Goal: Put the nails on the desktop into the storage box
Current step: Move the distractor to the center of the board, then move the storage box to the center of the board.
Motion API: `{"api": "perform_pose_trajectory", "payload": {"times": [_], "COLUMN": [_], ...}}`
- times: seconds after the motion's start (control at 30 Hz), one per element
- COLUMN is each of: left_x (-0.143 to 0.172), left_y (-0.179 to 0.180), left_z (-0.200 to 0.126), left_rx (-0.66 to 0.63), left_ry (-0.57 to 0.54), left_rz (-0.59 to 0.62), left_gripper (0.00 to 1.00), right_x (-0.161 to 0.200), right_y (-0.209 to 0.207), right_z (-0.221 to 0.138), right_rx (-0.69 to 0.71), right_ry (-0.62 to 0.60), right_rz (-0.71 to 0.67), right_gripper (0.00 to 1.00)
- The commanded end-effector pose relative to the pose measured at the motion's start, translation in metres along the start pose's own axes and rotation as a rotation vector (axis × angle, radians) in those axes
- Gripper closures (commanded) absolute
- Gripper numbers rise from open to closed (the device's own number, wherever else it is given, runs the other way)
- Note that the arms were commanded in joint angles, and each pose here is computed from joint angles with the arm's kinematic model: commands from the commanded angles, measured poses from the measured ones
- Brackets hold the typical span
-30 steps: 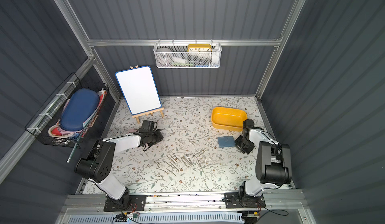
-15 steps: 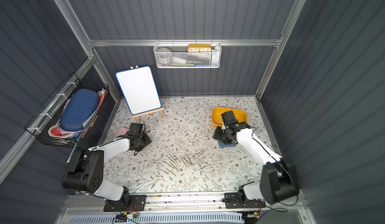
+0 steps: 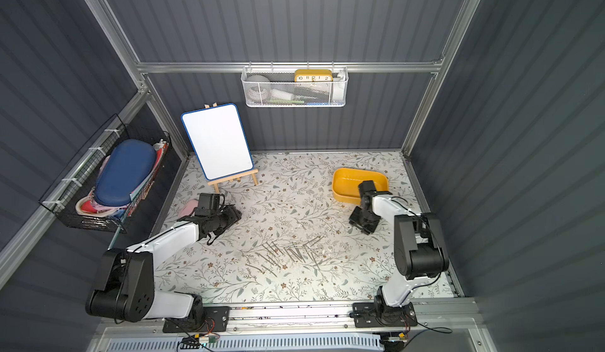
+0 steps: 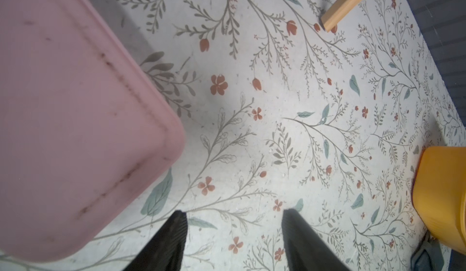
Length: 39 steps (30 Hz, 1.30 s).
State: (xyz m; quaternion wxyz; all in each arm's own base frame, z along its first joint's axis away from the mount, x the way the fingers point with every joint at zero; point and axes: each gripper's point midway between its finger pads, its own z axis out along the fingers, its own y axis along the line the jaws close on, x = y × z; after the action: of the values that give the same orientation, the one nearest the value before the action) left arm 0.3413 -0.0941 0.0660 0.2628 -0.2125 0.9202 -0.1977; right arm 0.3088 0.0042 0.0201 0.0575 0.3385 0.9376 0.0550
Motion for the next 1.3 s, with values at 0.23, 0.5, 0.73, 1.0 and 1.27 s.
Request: {"api": "perform_pose_trajectory", "payload": {"times": [0.23,0.5,0.73,1.0,1.27], "left_x": [0.024,0.033,0.047,0.060,0.067], "left_y": [-0.084,-0.212,-0.320,-0.355,-0.358], "left_z": [-0.008,-0.004,0.040,0.106,0.114], "left_rx": [0.238,0.500,0.599,0.658,0.659], "left_ry": [0.019,0.065,0.144,0.226,0.240], "left_rz": [0.233,0.488,0.665,0.657,0.666], "left_gripper": [0.32,0.29,0.28,0.28,0.27], "right_x": [-0.006,-0.055,-0.147,-0.197,-0.197], "right_y": [0.008,0.027,0.007,0.008,0.019], "right_z": [-0.072,-0.144,-0.124,-0.083,-0.039], "right_rx": [-0.282,-0.277,-0.123,-0.089,-0.148], "right_ry": [-0.047,-0.287,-0.271,-0.245,-0.149], "right_rz": [0.014,-0.100,0.024,-0.014,-0.042], "right_gripper": [0.55,0.51,0.50,0.50,0.56]}}
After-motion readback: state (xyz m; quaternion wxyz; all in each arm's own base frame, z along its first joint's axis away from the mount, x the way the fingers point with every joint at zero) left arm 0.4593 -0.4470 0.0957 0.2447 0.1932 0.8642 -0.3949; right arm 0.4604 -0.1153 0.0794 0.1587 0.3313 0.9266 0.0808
